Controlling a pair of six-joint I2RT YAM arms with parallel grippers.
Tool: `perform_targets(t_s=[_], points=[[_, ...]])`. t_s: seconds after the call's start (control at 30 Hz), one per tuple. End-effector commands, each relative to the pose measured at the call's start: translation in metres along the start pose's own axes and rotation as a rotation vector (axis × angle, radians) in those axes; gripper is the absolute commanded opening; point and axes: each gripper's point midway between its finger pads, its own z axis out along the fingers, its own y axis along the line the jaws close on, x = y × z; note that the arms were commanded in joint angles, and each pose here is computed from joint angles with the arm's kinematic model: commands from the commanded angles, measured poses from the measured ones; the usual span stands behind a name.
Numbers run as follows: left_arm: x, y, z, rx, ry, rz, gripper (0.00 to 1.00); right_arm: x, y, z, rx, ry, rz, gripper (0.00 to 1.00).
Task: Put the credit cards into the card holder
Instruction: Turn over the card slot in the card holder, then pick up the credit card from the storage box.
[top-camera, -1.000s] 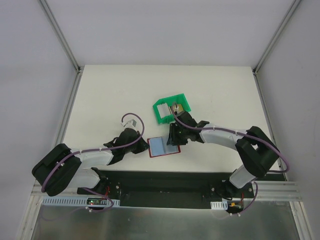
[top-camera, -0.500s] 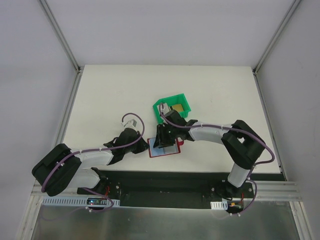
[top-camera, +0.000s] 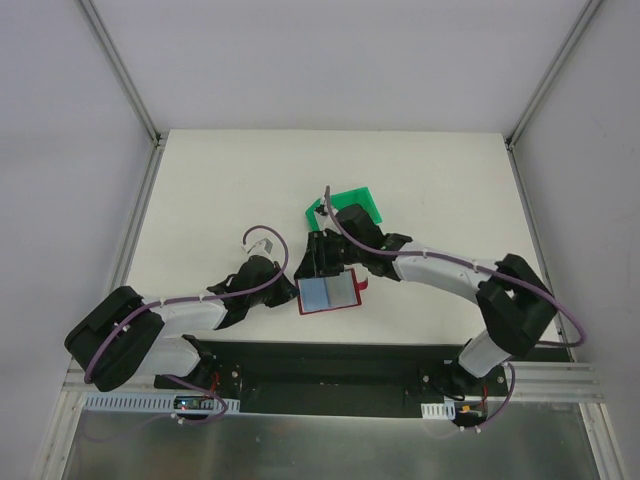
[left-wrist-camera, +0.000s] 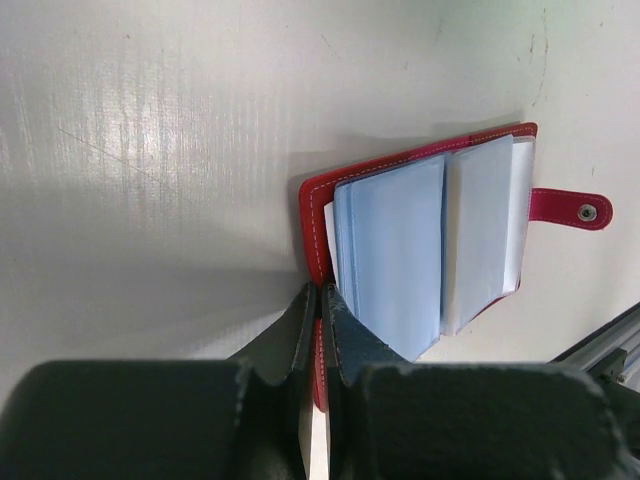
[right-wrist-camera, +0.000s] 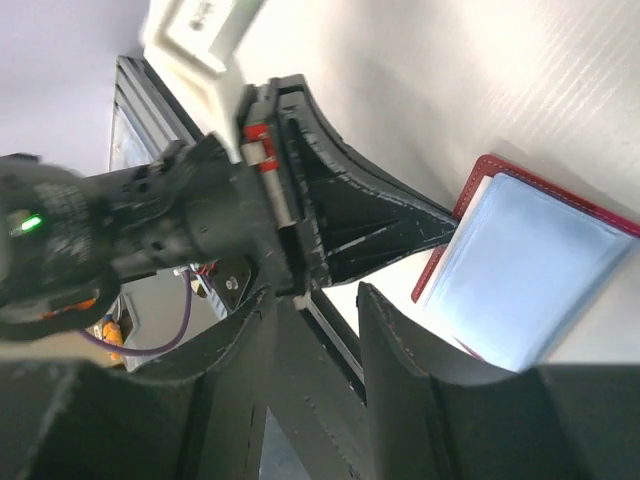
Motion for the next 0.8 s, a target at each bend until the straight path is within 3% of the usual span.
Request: perform_targets(t_s=[0.0, 0.23, 0.33, 0.4, 0.53, 0.77], points=[[0.017, 0.042, -0.002, -0.140, 0.045, 0.010, 0.00, -0.018, -0.005, -0.038, 0.068, -0.145, -0.062, 0.41], [0.014, 0.035, -0.003, -0.114, 0.040, 0.028, 0.00, -0.056, -0.044, -0.075, 0.249, -0.235, -0.061, 0.43], [0.011, 0.033, -0.004, -0.115, 0.035, 0.031, 0.00, -0.089, -0.058, -0.089, 0.346, -0.271, -0.091, 0.55], [0.008, 0.032, -0.003, -0.117, 0.030, 0.034, 0.00, -0.107, -0.068, -0.093, 0.391, -0.272, -0.101, 0.58], [0.002, 0.028, -0.003, -0.113, 0.028, 0.033, 0.00, -0.133, -0.081, -0.085, 0.418, -0.211, -0.104, 0.70], [-0.005, 0.025, -0.002, -0.104, 0.029, 0.045, 0.00, -0.155, -0.108, -0.063, 0.444, -0.134, -0.074, 0.74]])
